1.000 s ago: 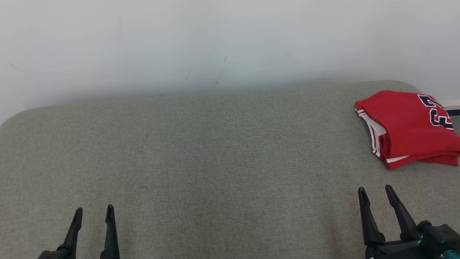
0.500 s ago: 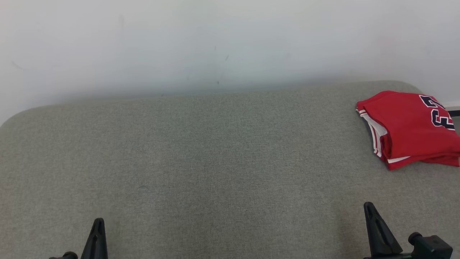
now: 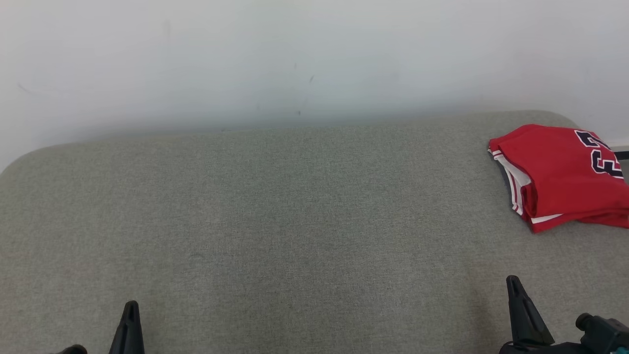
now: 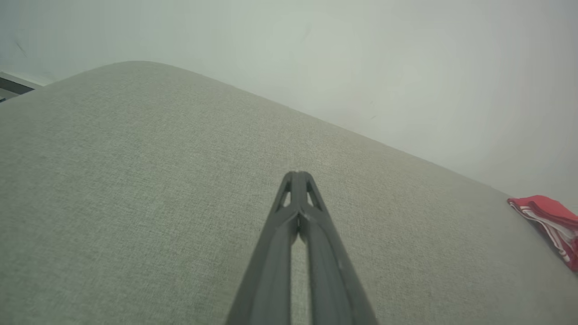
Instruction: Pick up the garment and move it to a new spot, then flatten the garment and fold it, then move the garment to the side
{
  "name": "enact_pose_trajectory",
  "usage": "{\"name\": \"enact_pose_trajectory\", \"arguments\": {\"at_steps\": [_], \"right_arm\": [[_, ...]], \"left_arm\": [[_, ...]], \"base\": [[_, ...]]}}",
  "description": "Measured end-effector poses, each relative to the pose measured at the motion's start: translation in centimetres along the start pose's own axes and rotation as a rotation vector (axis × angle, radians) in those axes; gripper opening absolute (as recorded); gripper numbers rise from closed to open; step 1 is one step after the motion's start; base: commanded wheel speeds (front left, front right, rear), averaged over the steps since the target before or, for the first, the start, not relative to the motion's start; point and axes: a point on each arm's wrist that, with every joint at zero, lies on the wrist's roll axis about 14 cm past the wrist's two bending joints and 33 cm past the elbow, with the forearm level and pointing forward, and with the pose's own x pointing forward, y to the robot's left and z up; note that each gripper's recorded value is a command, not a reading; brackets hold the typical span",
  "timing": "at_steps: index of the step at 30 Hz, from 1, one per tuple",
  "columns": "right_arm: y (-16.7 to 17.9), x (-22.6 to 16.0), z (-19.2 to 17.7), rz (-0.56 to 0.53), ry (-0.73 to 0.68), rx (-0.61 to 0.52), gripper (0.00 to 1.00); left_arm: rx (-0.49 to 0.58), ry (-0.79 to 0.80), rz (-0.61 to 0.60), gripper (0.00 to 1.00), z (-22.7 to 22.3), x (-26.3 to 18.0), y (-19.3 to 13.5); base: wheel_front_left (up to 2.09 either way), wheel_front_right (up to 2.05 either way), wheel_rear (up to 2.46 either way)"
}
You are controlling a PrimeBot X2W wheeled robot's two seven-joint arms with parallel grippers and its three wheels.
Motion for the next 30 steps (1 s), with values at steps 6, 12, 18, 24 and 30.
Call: {"name": "enact_pose_trajectory", "arguments": {"at_steps": [6, 12, 18, 24, 30], "right_arm": [[-0.2, 0.4, 0.3, -0.018, -0.007, 0.094, 0.00], [-0.5, 0.6, 0.4, -0.038, -0.004, 0.187, 0.00], [-0.5, 1.0, 0.6, -0.049, -0.009, 0.272, 0.00], [-0.7, 1.2, 0.6, -0.061, -0.009, 0.350, 0.00], [-0.7, 1.5, 0.9, -0.064, -0.014, 0.425, 0.00]], "left_arm": [[-0.109, 0.005, 0.009, 0.00, 0.1, 0.3, 0.0], [-0.202, 0.018, 0.021, 0.00, -0.1, 0.5, 0.1], [-0.298, 0.025, 0.026, 0.00, 0.0, 0.8, 0.0], [-0.379, 0.033, 0.026, 0.00, -0.1, 0.9, 0.0], [-0.465, 0.036, 0.028, 0.00, 0.0, 1.2, -0.1]], "base": [[0.00, 0.00, 0.00], [0.00, 0.00, 0.00], [0.00, 0.00, 0.00], [0.00, 0.00, 0.00], [0.00, 0.00, 0.00]]}}
